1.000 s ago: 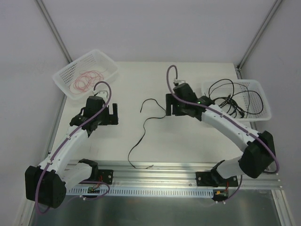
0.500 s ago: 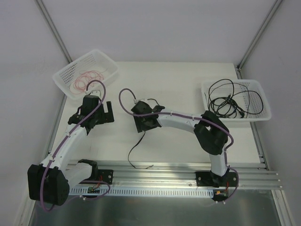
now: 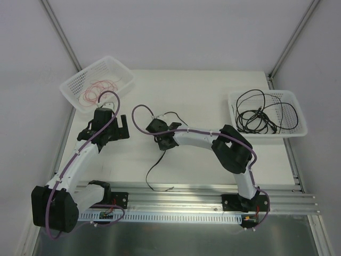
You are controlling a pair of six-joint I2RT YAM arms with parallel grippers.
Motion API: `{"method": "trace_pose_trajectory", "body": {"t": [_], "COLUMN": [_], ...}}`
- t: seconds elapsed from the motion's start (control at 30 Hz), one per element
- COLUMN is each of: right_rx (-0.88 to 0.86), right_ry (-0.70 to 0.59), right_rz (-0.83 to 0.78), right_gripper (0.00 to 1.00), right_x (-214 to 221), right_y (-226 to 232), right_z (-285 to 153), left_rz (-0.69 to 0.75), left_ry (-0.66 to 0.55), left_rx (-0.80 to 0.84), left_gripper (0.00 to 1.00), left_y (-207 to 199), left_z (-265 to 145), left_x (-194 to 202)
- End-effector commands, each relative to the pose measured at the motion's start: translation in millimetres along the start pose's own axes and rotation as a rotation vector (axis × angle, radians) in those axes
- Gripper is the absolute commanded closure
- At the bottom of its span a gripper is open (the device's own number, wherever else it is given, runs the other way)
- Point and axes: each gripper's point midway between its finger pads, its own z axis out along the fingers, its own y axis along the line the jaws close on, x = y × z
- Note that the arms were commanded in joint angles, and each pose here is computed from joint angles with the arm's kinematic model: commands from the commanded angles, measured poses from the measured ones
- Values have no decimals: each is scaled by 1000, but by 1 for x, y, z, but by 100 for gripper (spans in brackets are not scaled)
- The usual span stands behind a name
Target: Untangle the cables
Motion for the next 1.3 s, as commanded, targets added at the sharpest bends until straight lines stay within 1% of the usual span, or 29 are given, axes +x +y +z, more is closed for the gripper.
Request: {"method": "trace_pose_trajectory", "body": {"t": [0.0,0.03,0.07,0.1,0.2,0.23,0.3,0.33,0.43,0.47,0.53,0.6,0.67,0.7,0.73,0.77,0.8,0.9,0.93,1.0,1.03,1.07,1.1,1.17,1.2,1.27], "right_rx": [101,118,132,146,187,193,220,219,242,230,254,255,282,281,296,295,289,324,328,364,375,399,431,486,529,556], "right_ry": [16,10,0,-31,-57,-87,-124,-166,-235,-290,-341,-443,-499,-568,-600,-631,-696,-783,-846,-905,-970,-997,-1014,-1069,-1075,-1111], "right_rz": [-33,-39,-51,-51,-34,-4,-11,13,27,44,46,61,52,64,48,37,42,20,30,9,26,35,14,37,44,62], "right_gripper": [87,89,95,99,99,99,99,99,99,99,99,99,99,99,99,99,99,99,99,99,99,99,99,99,99,99], "right_x": [13,13,10,2,-7,-18,-29,-43,-68,-82,-97,-121,-134,-145,-152,-156,-165,-176,-181,-184,-189,-190,-190,-193,-193,-197], "right_y": [-20,-26,-32,-39,-69,-85,-107,-121,-154,-162,-184,-199,-218,-225,-234,-237,-240,-253,-258,-267,-272,-278,-283,-298,-309,-319], "right_z": [6,4,-1,-9,-20,-33,-49,-66,-98,-123,-150,-194,-224,-253,-269,-283,-311,-351,-375,-399,-419,-429,-438,-460,-466,-480], "left_rz": [-20,-19,-18,-18,-14,-15,-13,-13,-11,-8,-7,-7,-7,-5,-5,-5,-7,-2,-2,-2,-2,-1,-1,-1,-2,1], "left_ry": [-24,-23,-21,-24,-18,-19,-18,-16,-14,-14,-14,-15,-13,-13,-14,-15,-14,-14,-14,-11,-12,-12,-12,-13,-12,-13], "left_rx": [-1,-2,-4,-3,2,4,10,11,21,23,29,30,32,34,34,36,36,40,40,41,43,43,43,45,46,48], "left_gripper": [1,1,1,1,1,1,1,1,1,1,1,1,1,1,1,1,1,1,1,1,1,1,1,1,1,1], "left_y": [0,0,0,0,-1,-1,-2,-2,-4,-4,-5,-5,-6,-6,-6,-6,-6,-7,-7,-7,-7,-7,-7,-7,-8,-8], "left_z": [-4,-4,-4,-4,-3,-4,-4,-3,-4,-4,-4,-5,-4,-4,-5,-5,-5,-5,-5,-5,-5,-5,-5,-5,-5,-5], "left_x": [-12,-11,-11,-12,-11,-11,-11,-10,-10,-10,-10,-10,-10,-10,-10,-10,-10,-10,-10,-10,-9,-9,-9,-10,-10,-10]}}
